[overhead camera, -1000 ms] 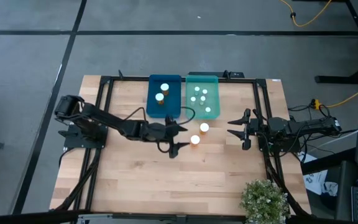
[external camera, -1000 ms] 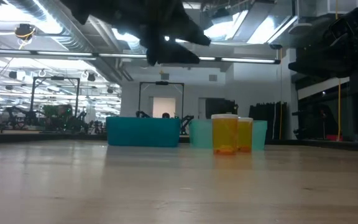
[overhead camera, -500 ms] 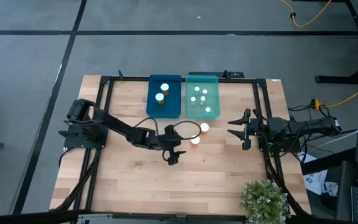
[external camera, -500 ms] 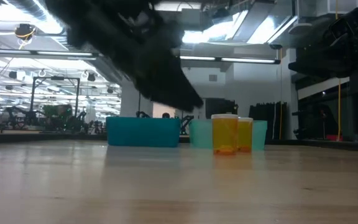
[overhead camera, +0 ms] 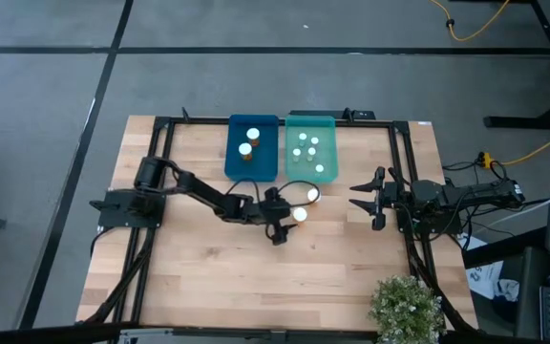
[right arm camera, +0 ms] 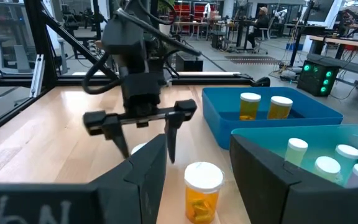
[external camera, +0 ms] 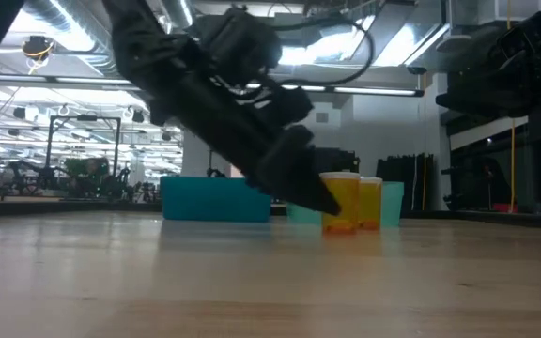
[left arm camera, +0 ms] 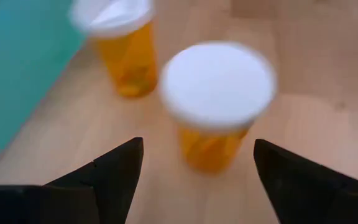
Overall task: Pick and place medicine bottles into bin by pill shape (circle, oval)
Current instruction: Put the orange capsule bottle into the blue bin
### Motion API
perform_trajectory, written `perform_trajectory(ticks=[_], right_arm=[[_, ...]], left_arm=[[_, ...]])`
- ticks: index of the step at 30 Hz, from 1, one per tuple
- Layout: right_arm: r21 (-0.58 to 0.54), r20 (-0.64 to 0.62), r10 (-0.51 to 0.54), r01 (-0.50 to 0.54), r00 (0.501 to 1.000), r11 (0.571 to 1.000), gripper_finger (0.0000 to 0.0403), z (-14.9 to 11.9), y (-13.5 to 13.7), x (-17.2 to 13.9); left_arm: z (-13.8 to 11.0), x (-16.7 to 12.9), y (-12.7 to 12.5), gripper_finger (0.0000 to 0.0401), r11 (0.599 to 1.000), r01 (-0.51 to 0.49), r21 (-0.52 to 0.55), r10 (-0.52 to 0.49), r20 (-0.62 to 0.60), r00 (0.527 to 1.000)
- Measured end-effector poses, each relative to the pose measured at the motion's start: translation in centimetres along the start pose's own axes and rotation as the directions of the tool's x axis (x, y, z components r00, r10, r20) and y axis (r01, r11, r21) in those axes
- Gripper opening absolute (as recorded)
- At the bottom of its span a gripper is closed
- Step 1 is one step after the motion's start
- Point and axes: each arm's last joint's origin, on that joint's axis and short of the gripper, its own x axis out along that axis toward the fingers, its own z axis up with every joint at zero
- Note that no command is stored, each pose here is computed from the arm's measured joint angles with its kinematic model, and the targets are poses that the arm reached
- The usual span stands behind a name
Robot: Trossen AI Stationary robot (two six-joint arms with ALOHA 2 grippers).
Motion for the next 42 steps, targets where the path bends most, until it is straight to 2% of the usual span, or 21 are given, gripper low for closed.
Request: perform_trajectory(ticks=[4, 8, 11, 18, 22, 26, 29, 34, 38, 42], right_arm=[[-0.001, 0.000, 0.000, 0.000, 1.000, 1.000, 0.0177, 0.0, 0.0, 0.0], [-0.001, 0.000, 0.000, 0.000, 1.000, 1.000, 0.0177, 0.0, 0.0, 0.0], [0.000, 0.000, 0.000, 0.000, 1.000, 1.000, 0.0177, 0.0, 0.0, 0.0], [-0.002, 0.000, 0.000, 0.000, 1.000, 1.000, 0.0177, 0.0, 0.0, 0.0], [-0.001, 0.000, 0.000, 0.000, 1.000, 1.000, 0.0177, 0.0, 0.0, 0.0], [0.000, 0.000, 0.000, 0.000, 1.000, 1.000, 0.0177, 0.0, 0.0, 0.0], [-0.002, 0.000, 0.000, 0.000, 1.000, 1.000, 0.0177, 0.0, 0.0, 0.0], [-0.001, 0.000, 0.000, 0.000, 1.000, 1.000, 0.0177, 0.0, 0.0, 0.0], [0.000, 0.000, 0.000, 0.000, 1.000, 1.000, 0.0177, 0.0, 0.0, 0.0], [0.000, 0.000, 0.000, 0.000, 1.000, 1.000, 0.0177, 0.0, 0.0, 0.0]], left_arm=[[1.2, 1.5, -0.8, 0.0297, 0.997, 0.028, 0.075, -0.030, 0.024, 0.999], [2.3, 1.9, -1.0, 0.0297, 0.993, 0.008, 0.119, -0.015, 0.059, 0.998], [2.4, 1.9, -0.9, 0.0297, 0.992, -0.036, 0.124, 0.028, 0.067, 0.997], [2.5, 1.9, -0.6, 0.0293, 0.994, -0.038, 0.098, 0.033, 0.055, 0.998], [2.5, 1.8, -0.6, 0.0263, 0.996, -0.023, 0.087, 0.018, 0.056, 0.998], [2.8, 1.6, -0.6, 0.0204, 0.996, -0.018, 0.086, 0.014, 0.053, 0.998], [4.0, 0.4, -0.1, 0.0169, 0.996, -0.025, 0.082, 0.021, 0.056, 0.998], [7.5, -3.6, 1.5, 0.0169, 0.993, -0.064, 0.098, 0.057, 0.073, 0.996], [10.0, -7.0, 3.7, 0.0168, 0.965, -0.197, 0.171, 0.180, 0.110, 0.977], [11.0, -8.5, 6.9, 0.0168, 0.936, -0.299, 0.184, 0.286, 0.097, 0.953]])
